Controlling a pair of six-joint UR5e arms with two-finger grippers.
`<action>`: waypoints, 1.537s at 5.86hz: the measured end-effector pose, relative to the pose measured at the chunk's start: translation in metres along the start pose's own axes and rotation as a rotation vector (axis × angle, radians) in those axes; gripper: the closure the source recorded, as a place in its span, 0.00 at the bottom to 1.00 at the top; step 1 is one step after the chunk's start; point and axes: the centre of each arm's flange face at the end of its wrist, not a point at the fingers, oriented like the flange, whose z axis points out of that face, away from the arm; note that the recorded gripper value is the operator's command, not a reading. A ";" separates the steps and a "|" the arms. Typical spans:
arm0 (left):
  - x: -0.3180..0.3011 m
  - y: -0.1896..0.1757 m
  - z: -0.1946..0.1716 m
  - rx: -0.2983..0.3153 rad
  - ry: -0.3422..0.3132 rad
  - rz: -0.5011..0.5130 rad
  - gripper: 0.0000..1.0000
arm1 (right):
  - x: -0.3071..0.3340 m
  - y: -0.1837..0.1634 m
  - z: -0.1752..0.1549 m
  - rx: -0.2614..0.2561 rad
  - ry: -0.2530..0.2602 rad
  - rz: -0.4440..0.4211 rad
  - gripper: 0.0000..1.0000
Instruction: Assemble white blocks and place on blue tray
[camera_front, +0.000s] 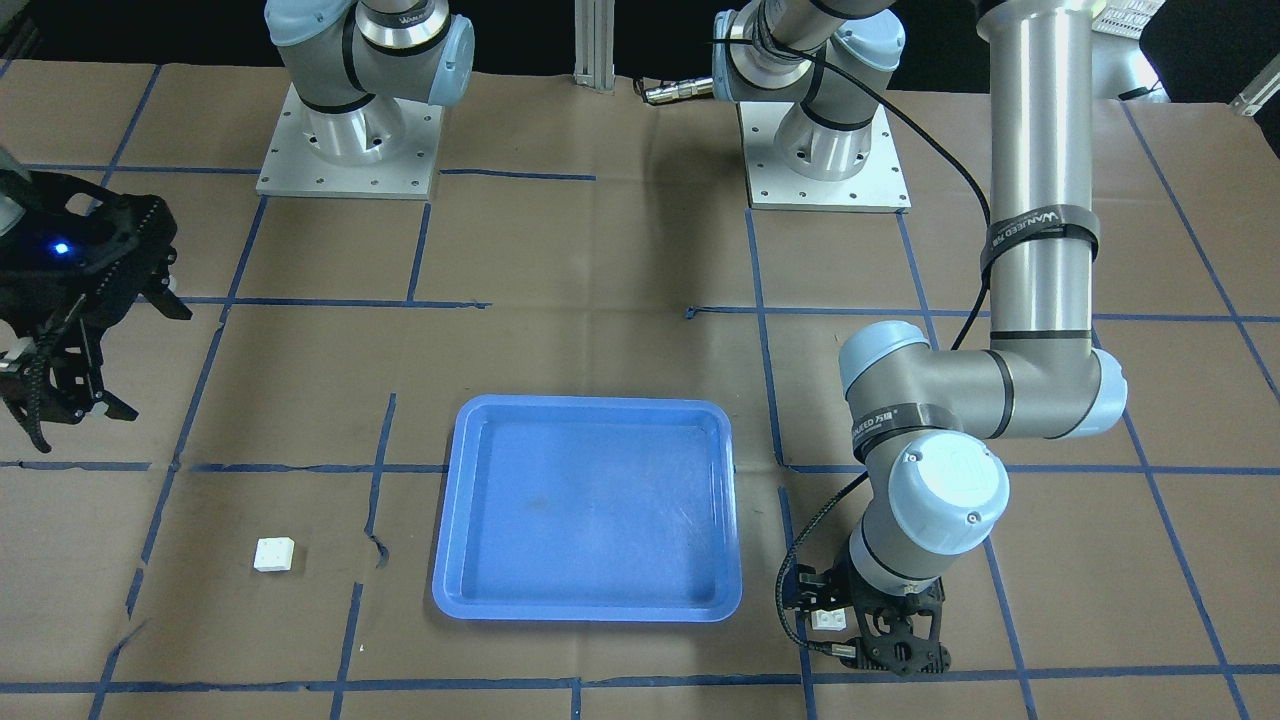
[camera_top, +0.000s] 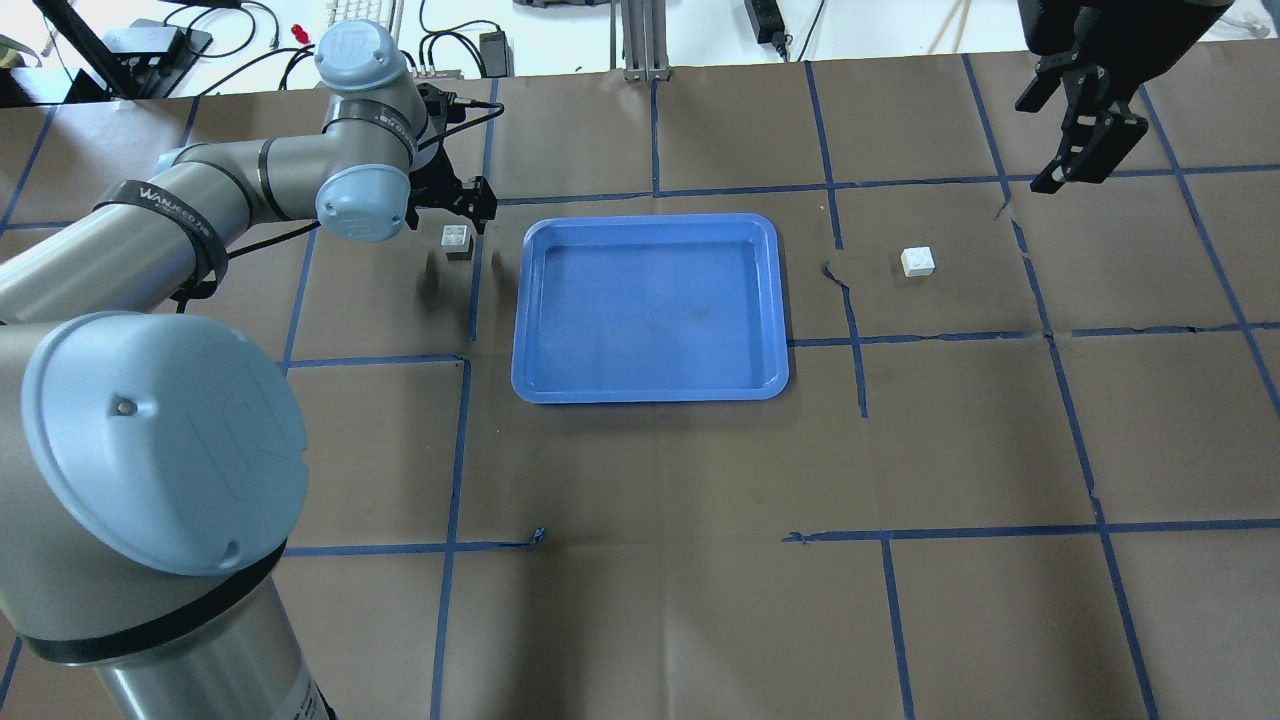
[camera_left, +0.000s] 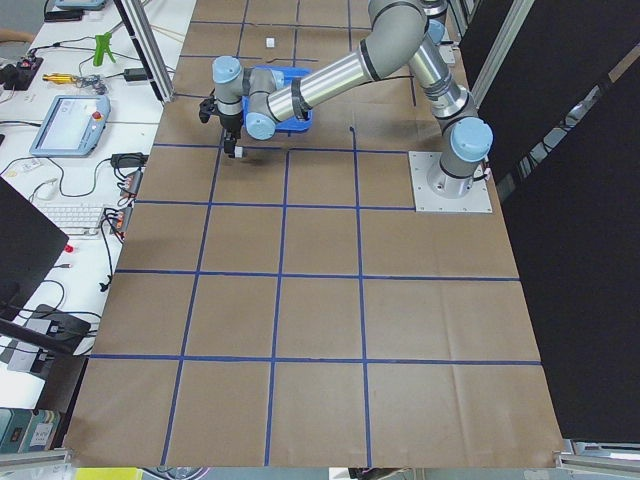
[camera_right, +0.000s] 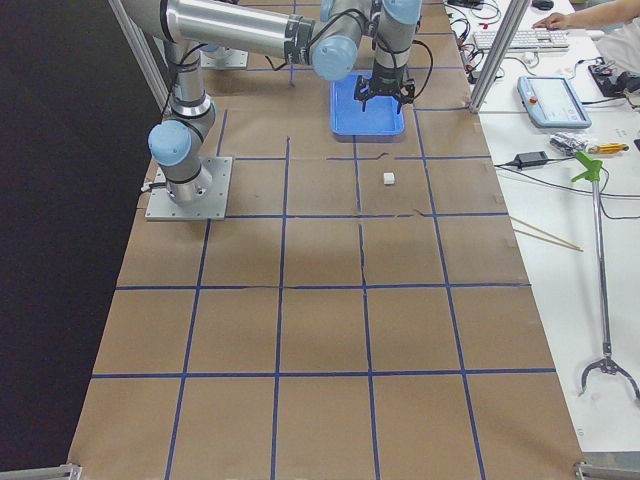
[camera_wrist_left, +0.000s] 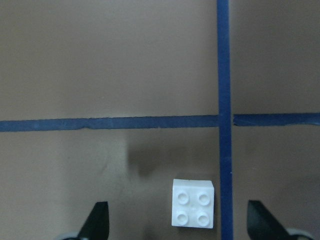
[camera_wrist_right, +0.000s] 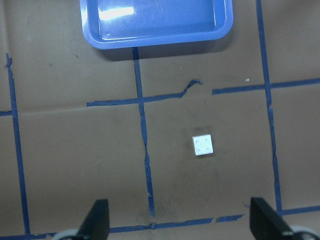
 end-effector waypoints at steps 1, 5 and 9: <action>0.001 0.000 0.007 -0.005 0.006 0.047 0.59 | 0.016 0.033 0.027 0.125 -0.009 -0.084 0.00; 0.002 -0.004 -0.007 0.042 -0.003 0.152 0.81 | 0.065 0.103 0.169 0.439 -0.047 -0.156 0.00; 0.150 0.039 -0.066 0.094 -0.011 0.766 0.80 | 0.077 0.125 0.252 0.487 -0.090 -0.115 0.00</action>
